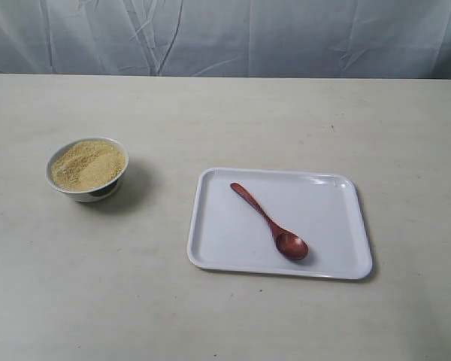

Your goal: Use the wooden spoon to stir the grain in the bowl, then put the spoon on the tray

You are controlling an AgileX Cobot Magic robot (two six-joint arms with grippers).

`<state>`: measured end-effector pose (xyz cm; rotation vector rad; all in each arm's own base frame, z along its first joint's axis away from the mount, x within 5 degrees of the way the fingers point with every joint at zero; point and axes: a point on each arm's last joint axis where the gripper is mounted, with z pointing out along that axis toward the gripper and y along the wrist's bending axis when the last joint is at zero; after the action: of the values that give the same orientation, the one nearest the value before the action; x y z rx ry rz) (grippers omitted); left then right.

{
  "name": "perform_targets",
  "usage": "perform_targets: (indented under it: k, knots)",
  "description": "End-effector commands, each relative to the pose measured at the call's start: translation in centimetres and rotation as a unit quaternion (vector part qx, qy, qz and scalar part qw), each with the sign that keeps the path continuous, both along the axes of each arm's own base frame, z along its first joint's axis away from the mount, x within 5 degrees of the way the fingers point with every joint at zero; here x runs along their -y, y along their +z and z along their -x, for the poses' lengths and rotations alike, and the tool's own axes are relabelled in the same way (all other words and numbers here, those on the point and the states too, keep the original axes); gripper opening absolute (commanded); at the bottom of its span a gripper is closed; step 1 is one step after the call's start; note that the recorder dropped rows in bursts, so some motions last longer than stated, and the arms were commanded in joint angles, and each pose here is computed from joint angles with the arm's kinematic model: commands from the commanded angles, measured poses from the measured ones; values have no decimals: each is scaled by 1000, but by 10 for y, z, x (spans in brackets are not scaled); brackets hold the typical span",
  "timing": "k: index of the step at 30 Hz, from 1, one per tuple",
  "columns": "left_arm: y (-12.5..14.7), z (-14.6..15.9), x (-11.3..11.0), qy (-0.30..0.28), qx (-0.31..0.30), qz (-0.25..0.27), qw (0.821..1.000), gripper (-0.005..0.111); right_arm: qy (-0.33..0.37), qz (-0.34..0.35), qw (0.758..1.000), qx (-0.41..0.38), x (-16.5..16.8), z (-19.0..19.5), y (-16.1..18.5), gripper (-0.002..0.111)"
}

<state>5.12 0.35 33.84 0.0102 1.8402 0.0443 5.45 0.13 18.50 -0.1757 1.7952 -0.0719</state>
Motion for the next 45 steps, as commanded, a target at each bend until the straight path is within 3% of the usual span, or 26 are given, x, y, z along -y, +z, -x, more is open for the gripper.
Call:
perform_targets:
  k: [1,8,13,45]
  knots:
    - [-28,6,2,-11,79,12,997,0,-2,1,1000,8,0,0,1,0]
    - [-99,4,4,-20,119,34,992,0,-2,1,1000,8,0,0,1,0]
    - [-144,-5,5,-20,74,47,996,0,-2,1,1000,8,0,0,1,0]
    - [-147,-4,5,-19,59,41,997,0,-2,1,1000,8,0,0,1,0]
